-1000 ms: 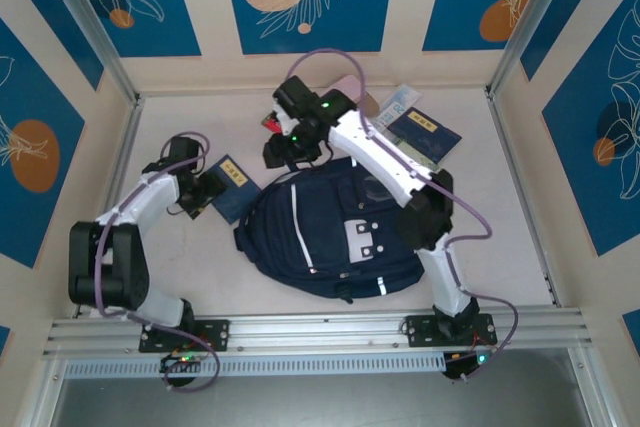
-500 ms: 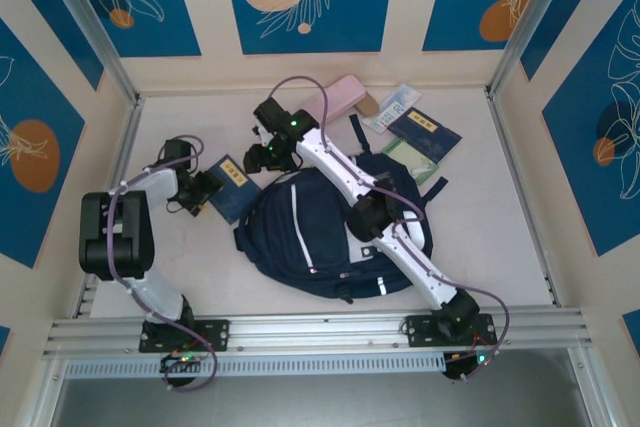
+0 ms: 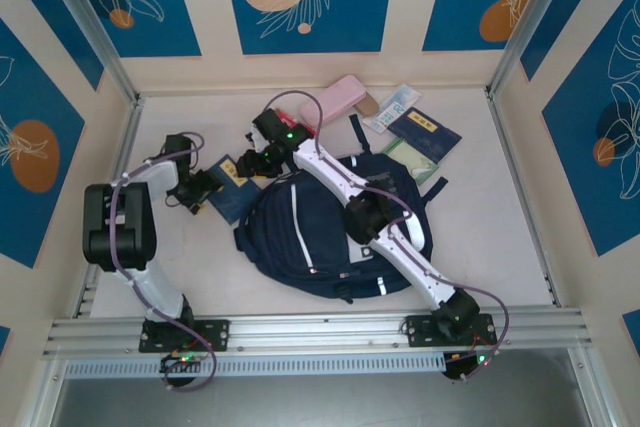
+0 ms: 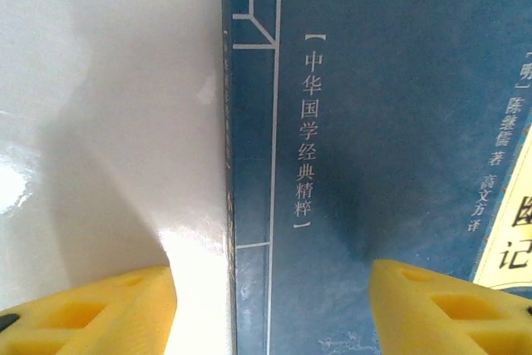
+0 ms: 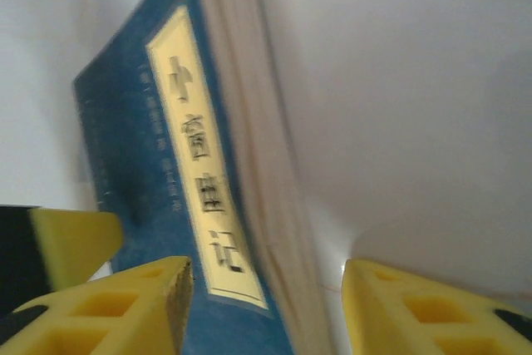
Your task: Pack books, pencil case, and school supplies into a backpack
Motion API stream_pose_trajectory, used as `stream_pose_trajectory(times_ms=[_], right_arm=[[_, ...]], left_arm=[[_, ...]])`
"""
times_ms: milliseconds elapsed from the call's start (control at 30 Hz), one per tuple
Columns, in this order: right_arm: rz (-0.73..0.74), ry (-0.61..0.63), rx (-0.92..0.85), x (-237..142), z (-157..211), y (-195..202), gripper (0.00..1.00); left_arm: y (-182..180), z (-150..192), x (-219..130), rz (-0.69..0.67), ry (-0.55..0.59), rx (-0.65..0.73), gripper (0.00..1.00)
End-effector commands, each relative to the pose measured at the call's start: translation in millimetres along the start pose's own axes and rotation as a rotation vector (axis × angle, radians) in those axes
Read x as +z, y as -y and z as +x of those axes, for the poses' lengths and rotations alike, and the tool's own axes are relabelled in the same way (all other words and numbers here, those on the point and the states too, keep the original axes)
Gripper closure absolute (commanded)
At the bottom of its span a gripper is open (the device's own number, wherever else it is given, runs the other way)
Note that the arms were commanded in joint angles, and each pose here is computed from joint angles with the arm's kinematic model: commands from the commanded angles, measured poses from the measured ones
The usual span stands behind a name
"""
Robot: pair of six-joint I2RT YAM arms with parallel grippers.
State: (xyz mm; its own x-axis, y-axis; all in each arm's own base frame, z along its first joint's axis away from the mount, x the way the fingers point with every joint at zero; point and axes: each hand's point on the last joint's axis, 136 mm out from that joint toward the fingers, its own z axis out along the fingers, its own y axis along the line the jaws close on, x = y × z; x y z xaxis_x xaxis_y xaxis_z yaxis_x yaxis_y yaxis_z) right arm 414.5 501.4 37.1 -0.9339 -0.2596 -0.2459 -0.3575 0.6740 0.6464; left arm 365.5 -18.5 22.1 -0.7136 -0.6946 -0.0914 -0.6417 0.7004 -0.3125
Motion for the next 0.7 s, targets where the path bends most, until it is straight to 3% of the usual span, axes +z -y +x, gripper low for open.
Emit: stream_pose_trajectory(times_ms=[0, 200, 433, 667], right_arm=[[-0.173, -0.191, 0.063, 30.6, 46.1, -16.5, 0.51], [-0.267, -0.161, 0.106, -2.9, 24.7, -37.4, 0.67], [-0.339, -0.13, 0.118, -33.6, 8.3, -60.2, 0.99], [-0.348, -0.111, 0.105, -42.9, 5.2, -75.6, 1.0]], left_arm=[[50.7, 17.2, 26.5, 0.155, -0.07, 0.117, 0.39], [57.7, 26.2, 24.4, 0.173, -0.08, 0.136, 0.4], [64.9, 26.4, 3.3, 0.217, -0.065, 0.144, 0.4], [57.2, 18.0, -38.0, 0.19, 0.019, 0.162, 0.32]])
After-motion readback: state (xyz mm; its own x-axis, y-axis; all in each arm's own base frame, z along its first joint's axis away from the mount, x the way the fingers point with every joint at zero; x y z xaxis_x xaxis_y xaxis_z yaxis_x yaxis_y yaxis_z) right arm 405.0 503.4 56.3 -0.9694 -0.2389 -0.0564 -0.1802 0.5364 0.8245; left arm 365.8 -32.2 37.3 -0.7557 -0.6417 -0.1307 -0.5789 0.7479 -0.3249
